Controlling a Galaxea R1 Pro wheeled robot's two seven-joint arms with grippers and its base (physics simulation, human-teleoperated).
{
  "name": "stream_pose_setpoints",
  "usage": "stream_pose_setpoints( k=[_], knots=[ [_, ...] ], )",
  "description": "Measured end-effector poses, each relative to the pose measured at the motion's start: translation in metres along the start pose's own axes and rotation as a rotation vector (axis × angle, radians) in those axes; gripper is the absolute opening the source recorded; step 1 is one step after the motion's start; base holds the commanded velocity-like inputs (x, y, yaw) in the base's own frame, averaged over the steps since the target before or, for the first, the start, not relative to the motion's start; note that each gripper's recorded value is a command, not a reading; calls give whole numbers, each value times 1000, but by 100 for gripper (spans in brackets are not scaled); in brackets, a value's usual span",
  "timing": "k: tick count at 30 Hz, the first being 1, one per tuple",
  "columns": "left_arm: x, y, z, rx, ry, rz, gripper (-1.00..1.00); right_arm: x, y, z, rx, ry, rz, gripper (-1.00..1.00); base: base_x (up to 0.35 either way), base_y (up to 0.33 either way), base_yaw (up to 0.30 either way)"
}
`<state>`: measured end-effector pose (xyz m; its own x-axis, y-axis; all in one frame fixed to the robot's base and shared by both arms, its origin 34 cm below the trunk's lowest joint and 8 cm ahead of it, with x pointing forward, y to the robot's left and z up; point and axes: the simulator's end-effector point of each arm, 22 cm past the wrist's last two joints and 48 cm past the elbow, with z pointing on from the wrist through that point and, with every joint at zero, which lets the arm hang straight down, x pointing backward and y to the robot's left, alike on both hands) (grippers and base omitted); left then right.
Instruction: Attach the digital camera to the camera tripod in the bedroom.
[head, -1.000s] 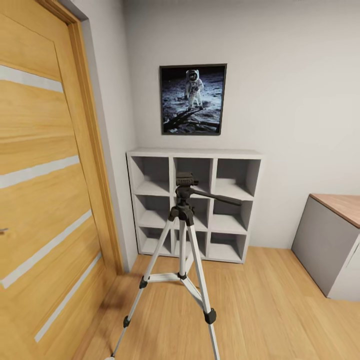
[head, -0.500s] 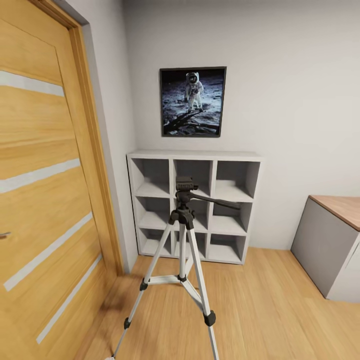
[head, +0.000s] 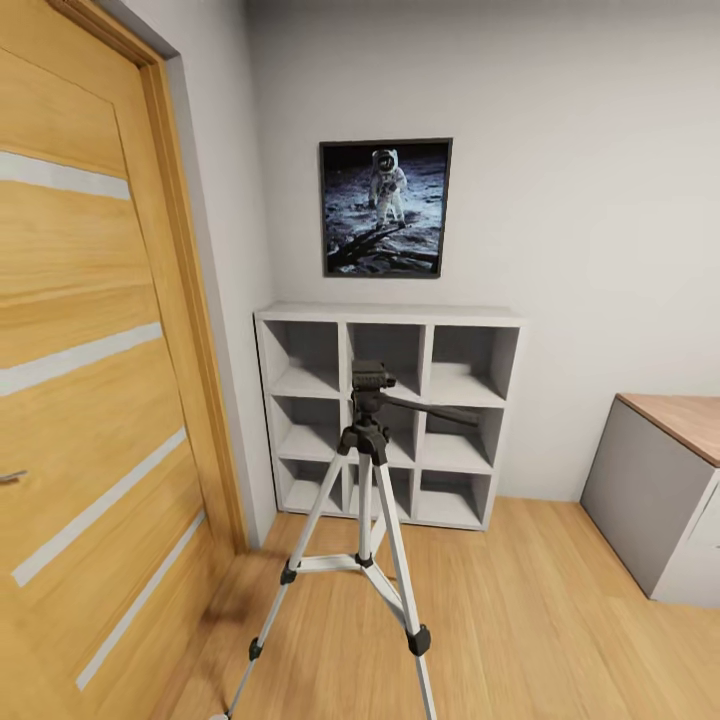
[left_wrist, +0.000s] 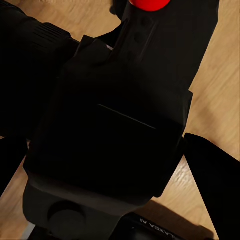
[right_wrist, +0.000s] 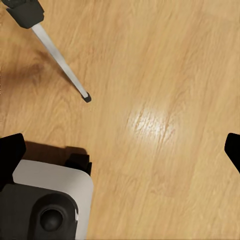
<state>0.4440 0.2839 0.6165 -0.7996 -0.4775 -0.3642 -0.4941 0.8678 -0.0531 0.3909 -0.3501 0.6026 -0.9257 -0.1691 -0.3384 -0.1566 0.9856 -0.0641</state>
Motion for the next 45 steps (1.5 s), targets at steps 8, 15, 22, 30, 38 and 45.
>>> stream_pose_setpoints(
  k=[8,15,22,30,38,45],
  knots=[
    [-2,1,-9,-1,0,-1,-100,-1,0,-9,-1,3,0,100,0,0,0],
    [-3,1,-17,-1,0,0,-100,-1,0,-17,0,5,1,100,0,0,0],
    [-5,2,-24,-1,0,-1,-100,-2,-1,-24,3,6,1,100,0,0,0],
    [-5,4,-32,-2,1,-5,-100,-2,0,-32,7,5,1,100,0,0,0],
    [-6,5,-40,-3,0,-5,-100,-2,1,-40,4,6,1,100,0,0,0],
    [-7,6,-46,-3,0,-5,-100,-2,1,-46,4,8,-2,100,0,0,0]
  ],
)
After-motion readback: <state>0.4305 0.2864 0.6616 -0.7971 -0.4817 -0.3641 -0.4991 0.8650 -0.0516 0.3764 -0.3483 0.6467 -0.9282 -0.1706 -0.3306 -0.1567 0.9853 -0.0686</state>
